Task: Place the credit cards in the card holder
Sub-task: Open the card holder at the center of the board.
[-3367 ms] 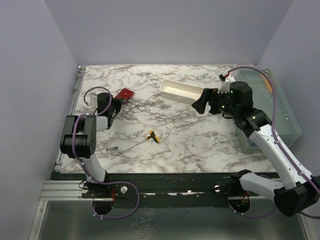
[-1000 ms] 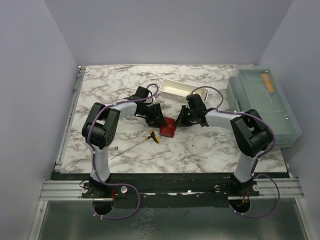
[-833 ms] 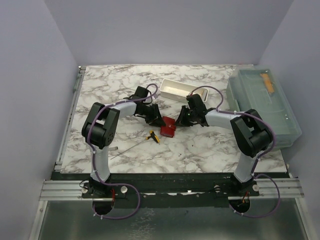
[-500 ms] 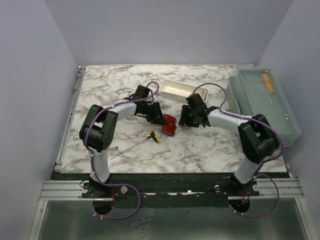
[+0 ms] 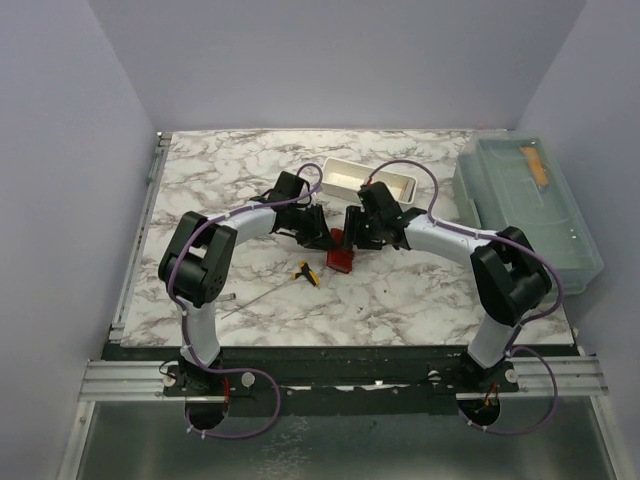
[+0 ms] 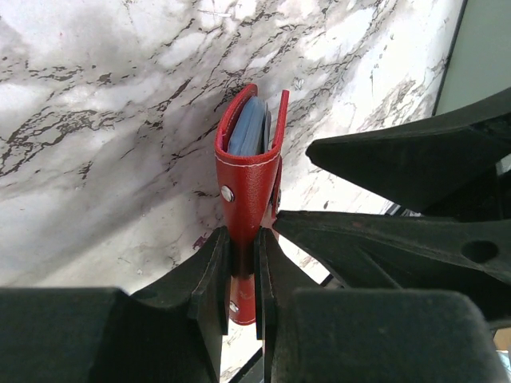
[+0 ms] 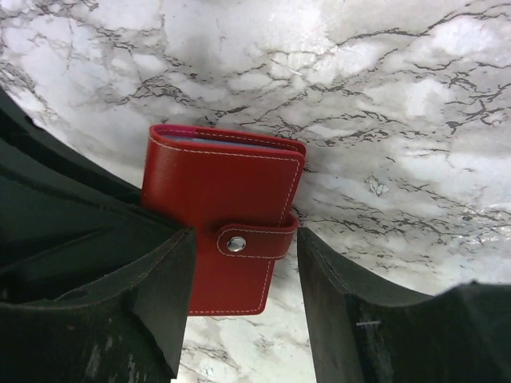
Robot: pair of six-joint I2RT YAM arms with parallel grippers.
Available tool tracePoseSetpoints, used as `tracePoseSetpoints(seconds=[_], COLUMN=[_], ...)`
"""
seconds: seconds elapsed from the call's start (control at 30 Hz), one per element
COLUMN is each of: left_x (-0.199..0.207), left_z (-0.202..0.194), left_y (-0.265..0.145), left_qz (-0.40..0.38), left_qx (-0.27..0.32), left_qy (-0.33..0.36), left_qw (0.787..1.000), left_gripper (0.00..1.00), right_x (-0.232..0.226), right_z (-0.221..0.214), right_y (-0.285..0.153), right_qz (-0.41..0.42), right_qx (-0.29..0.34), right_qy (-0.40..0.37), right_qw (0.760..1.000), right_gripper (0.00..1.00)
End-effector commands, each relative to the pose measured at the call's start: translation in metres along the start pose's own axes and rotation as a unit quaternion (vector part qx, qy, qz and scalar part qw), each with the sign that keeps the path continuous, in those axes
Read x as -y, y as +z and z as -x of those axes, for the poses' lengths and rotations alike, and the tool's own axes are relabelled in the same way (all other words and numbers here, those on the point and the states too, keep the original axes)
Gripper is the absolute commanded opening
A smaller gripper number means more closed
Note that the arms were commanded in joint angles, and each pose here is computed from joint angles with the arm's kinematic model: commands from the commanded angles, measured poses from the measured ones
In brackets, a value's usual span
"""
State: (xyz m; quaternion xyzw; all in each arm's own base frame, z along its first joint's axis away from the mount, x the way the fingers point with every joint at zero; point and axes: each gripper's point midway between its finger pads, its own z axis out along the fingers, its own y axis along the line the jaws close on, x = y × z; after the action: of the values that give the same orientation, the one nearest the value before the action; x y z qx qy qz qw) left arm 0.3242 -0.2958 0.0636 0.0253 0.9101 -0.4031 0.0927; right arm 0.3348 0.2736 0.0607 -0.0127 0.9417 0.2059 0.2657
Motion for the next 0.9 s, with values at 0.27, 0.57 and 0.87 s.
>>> tracePoseSetpoints(seconds=[0.27, 0.57, 0.87], left_x=[0.006, 0.000, -0.001], left_z=[0.007, 0.014, 0.010], left_y=[-0.009, -0.016, -0.013], left_qz=[0.008, 0.021, 0.007], left_qx=[0.027, 0.039, 0.020], left_qy=[0.017, 0.013, 0.004], left_qw=[0.999, 0.999, 1.000], left_gripper=[0.00, 0.00, 0.00], right_x=[0.020, 0.071, 0.059], right_z=[-0.033, -0.020, -0.018], right_y=[0.017, -0.010, -0.016], right_qz=[-0.051, -0.176, -0.134], right_qx=[-0.030, 0.023, 0.024], right_qy=[-0.001, -0.022, -0.034], right_qw=[0.998, 0.984, 0.990], right_gripper=[0.45, 0.22, 0.18])
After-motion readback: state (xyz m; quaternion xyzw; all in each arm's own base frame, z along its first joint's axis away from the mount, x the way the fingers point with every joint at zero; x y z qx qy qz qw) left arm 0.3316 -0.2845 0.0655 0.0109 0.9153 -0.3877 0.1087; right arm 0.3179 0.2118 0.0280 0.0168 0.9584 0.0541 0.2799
